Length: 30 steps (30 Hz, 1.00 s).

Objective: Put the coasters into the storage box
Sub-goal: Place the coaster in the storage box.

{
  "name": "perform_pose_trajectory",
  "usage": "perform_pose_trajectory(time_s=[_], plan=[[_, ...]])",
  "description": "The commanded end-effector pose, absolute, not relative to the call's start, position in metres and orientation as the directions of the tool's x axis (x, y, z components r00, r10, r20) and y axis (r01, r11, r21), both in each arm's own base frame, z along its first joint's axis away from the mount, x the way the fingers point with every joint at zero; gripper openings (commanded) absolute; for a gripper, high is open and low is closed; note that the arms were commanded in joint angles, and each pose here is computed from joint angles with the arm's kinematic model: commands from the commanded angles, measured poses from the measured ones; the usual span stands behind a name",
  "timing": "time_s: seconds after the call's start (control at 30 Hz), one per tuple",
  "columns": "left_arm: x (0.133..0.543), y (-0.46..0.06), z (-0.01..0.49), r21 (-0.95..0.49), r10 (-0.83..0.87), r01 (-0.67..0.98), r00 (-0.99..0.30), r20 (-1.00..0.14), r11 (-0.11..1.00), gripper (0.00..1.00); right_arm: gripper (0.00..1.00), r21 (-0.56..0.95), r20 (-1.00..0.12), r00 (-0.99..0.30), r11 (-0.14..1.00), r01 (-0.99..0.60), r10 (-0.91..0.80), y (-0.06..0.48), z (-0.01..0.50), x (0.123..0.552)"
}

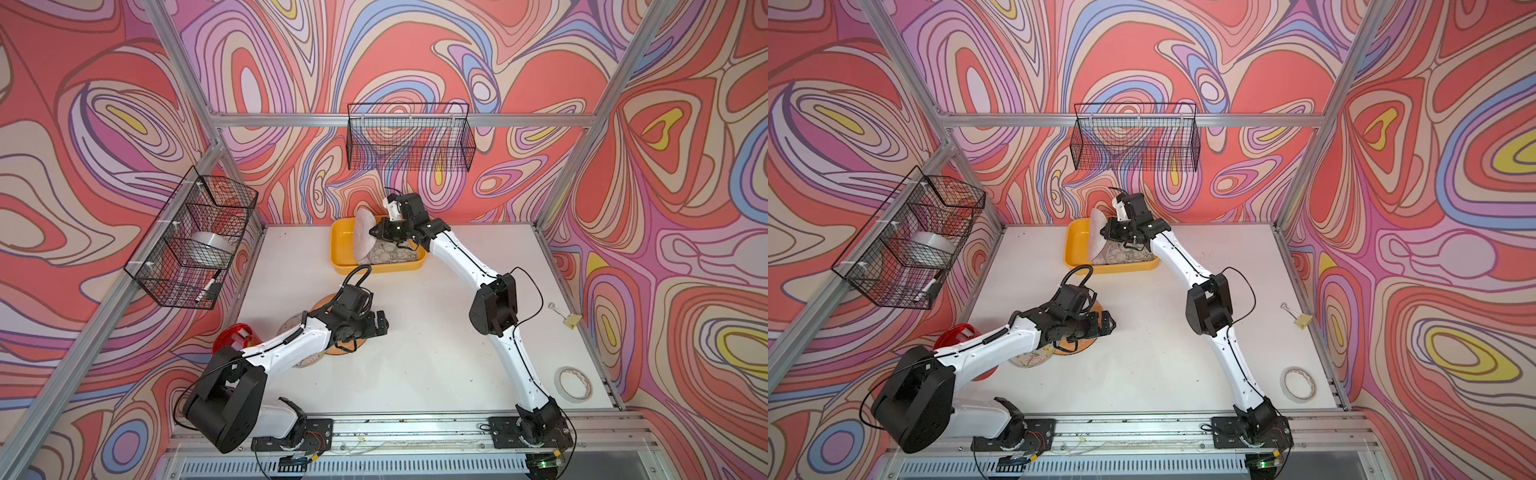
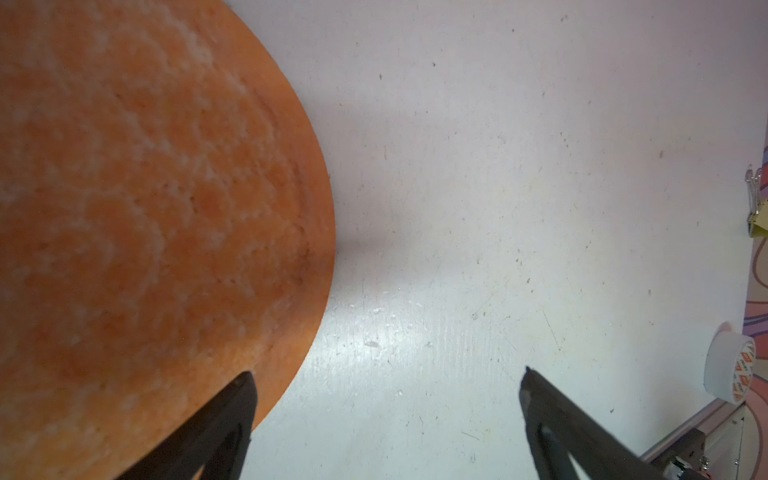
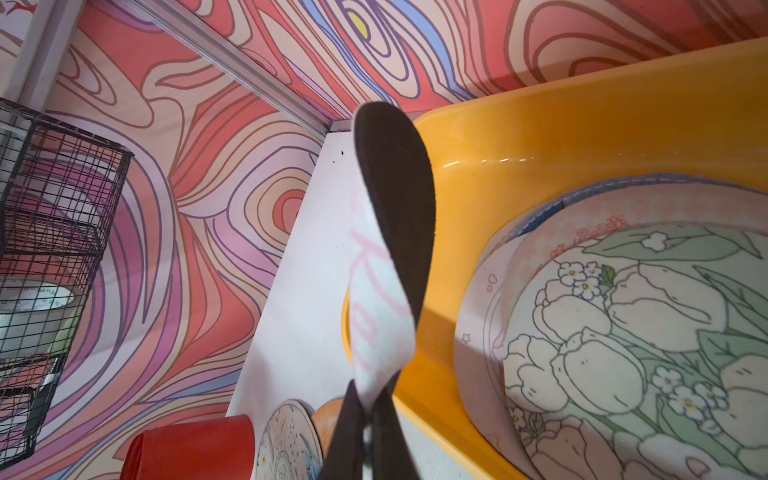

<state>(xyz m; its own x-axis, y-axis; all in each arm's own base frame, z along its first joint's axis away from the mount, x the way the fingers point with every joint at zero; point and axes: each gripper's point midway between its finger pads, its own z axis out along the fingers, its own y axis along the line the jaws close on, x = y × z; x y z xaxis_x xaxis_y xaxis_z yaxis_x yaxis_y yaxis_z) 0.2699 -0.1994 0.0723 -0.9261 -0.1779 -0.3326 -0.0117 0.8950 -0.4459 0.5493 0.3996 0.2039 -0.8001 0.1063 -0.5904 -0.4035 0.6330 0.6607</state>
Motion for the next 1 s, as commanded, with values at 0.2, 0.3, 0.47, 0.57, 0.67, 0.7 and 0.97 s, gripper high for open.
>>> perform_pose_trajectory(time_s=[0.2,0.3,0.47,0.57,0.67,0.7,0.97], plan=[[0.27,-0.195,0.073,-0.431,-0.189,-0.034,-0.927,-0.323,0.902,1.0,0.01,0.65,-0.459,-0.869,0.736,-0.188,0.184,0.323,0.116,0.587],[0.27,-0.193,0.073,-0.423,-0.189,-0.037,-0.927,-0.324,0.906,1.0,0.35,0.59,-0.457,-0.873,0.793,-0.154,0.17,0.304,0.108,0.585],[0.272,-0.188,0.074,-0.406,-0.195,-0.049,-0.924,-0.328,0.912,1.0,0.67,0.526,-0.511,-0.846,0.833,-0.17,0.15,0.29,0.127,0.583],[0.275,-0.181,0.076,-0.388,-0.206,-0.065,-0.92,-0.334,0.919,1.0,0.73,0.515,-0.538,-0.829,0.838,-0.181,0.151,0.286,0.142,0.58],[0.279,-0.169,0.08,-0.359,-0.228,-0.098,-0.912,-0.34,0.928,1.0,0.75,0.518,-0.554,-0.818,0.833,-0.194,0.154,0.284,0.158,0.576],[0.281,-0.165,0.081,-0.353,-0.236,-0.107,-0.909,-0.343,0.929,1.0,0.75,0.519,-0.559,-0.815,0.832,-0.198,0.154,0.284,0.163,0.574],[0.313,-0.109,0.088,-0.283,-0.339,-0.243,-0.865,-0.37,0.928,1.0,0.78,0.543,-0.566,-0.808,0.811,-0.217,0.163,0.276,0.189,0.539]])
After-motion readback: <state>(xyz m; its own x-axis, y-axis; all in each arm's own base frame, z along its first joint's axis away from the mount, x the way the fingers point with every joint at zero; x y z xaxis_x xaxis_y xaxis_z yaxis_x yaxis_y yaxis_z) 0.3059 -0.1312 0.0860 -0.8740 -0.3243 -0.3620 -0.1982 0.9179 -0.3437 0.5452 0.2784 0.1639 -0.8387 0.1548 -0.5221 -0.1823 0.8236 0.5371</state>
